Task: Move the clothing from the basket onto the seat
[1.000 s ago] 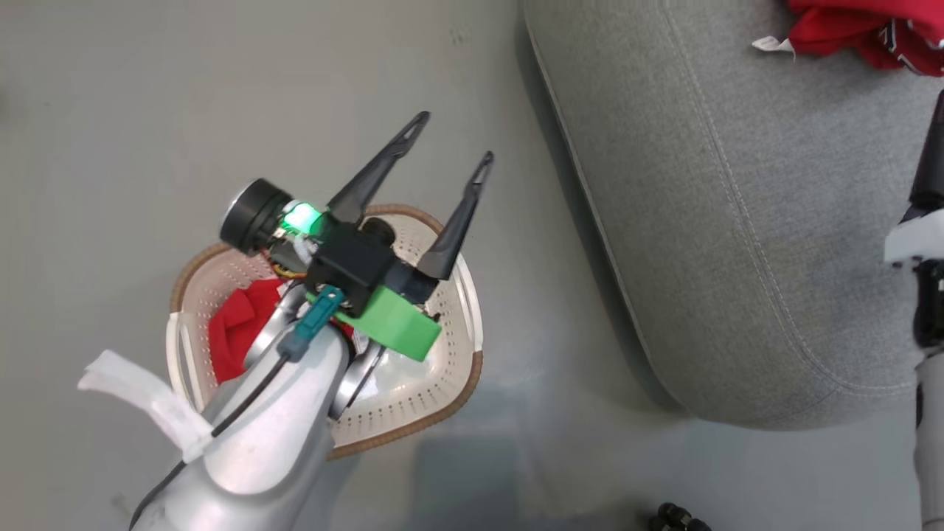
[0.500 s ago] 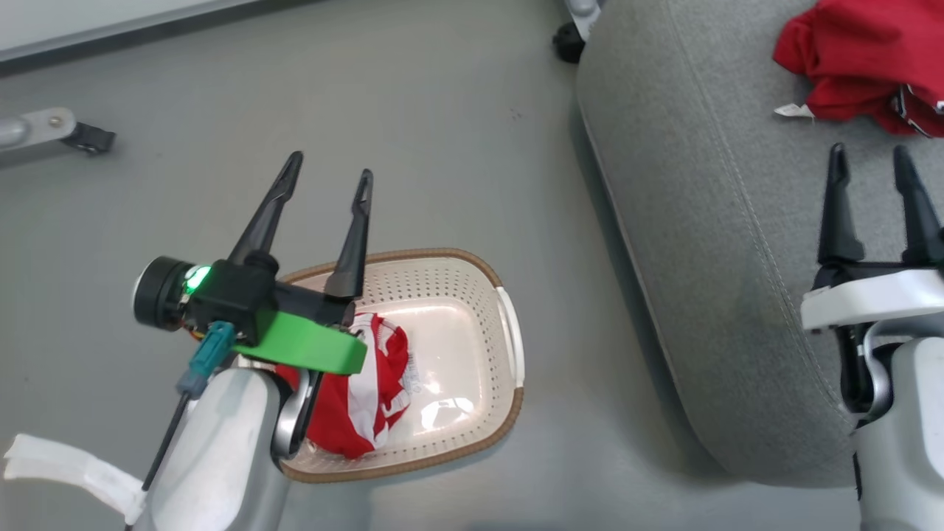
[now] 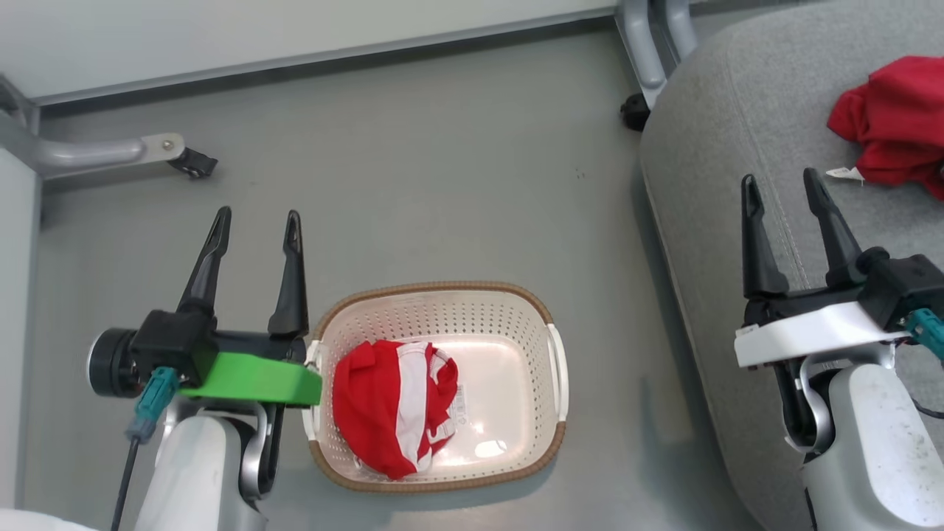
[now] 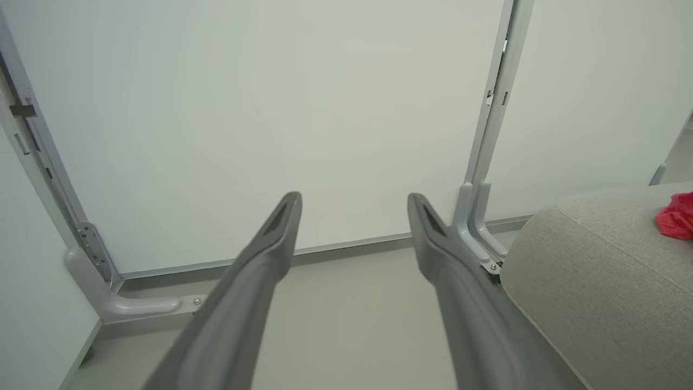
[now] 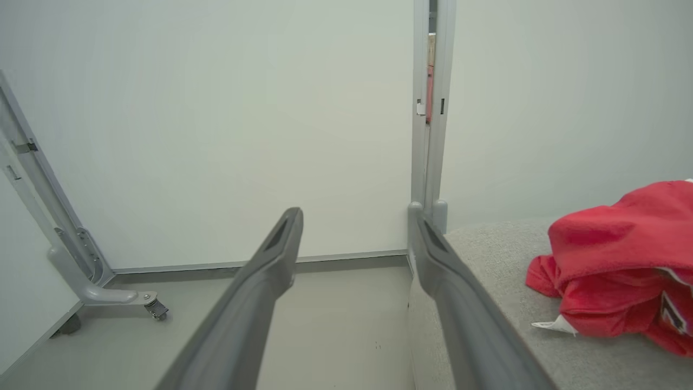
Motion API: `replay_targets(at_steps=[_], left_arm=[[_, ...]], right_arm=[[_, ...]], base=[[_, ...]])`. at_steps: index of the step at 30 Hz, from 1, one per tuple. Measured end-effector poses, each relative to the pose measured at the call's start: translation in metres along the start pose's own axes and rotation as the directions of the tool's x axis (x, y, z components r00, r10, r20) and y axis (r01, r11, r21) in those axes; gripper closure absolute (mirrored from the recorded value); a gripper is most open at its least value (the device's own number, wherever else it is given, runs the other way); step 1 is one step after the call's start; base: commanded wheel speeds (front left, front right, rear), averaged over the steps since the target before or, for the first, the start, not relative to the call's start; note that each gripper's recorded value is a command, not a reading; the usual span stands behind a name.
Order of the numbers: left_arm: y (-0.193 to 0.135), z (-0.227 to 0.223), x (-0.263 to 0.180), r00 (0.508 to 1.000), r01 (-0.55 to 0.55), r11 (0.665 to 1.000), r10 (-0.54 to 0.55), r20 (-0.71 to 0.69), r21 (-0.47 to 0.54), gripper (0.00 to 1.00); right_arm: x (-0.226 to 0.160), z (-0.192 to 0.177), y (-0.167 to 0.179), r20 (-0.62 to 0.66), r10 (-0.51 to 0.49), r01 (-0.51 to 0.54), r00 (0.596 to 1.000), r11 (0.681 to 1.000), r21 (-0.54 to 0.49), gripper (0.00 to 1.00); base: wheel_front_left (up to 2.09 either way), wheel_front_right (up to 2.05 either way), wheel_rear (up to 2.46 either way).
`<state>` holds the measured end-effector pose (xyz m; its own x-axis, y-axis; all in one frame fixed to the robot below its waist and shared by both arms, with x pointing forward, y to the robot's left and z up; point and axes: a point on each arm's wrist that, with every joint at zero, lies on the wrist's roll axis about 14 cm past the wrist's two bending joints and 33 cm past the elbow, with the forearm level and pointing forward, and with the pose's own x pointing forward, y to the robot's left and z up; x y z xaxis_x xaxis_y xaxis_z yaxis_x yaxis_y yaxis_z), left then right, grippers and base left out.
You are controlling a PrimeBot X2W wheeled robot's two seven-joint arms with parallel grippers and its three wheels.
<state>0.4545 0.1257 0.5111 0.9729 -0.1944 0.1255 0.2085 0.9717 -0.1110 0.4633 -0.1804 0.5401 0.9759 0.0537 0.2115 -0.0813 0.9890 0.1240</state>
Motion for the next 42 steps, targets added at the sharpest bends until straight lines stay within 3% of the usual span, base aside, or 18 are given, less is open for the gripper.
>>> replay_targets(at_steps=[14, 29, 42], left_arm=[[0.027, 0.018, -0.038, 0.995, -0.102, 0.995, 0.102, 0.023, 0.01, 0.0], [0.025, 0.026, -0.061, 0.993, -0.116, 0.993, 0.116, 0.037, 0.003, 0.0], [0.024, 0.027, -0.069, 0.992, -0.122, 0.992, 0.123, 0.037, -0.003, 0.0]], right_arm=[[-0.024, 0.012, 0.034, 0.015, 0.08, -0.08, 0.997, 0.997, 0.018, 0.0], [-0.058, 0.009, 0.037, -0.019, 0.083, -0.082, 0.996, 0.996, 0.036, 0.0], [-0.065, 0.01, 0.04, -0.021, 0.089, -0.088, 0.996, 0.996, 0.034, 0.0]], base=[[0.0, 0.0, 0.0], [0.0, 0.0, 0.0], [0.0, 0.0, 0.0]])
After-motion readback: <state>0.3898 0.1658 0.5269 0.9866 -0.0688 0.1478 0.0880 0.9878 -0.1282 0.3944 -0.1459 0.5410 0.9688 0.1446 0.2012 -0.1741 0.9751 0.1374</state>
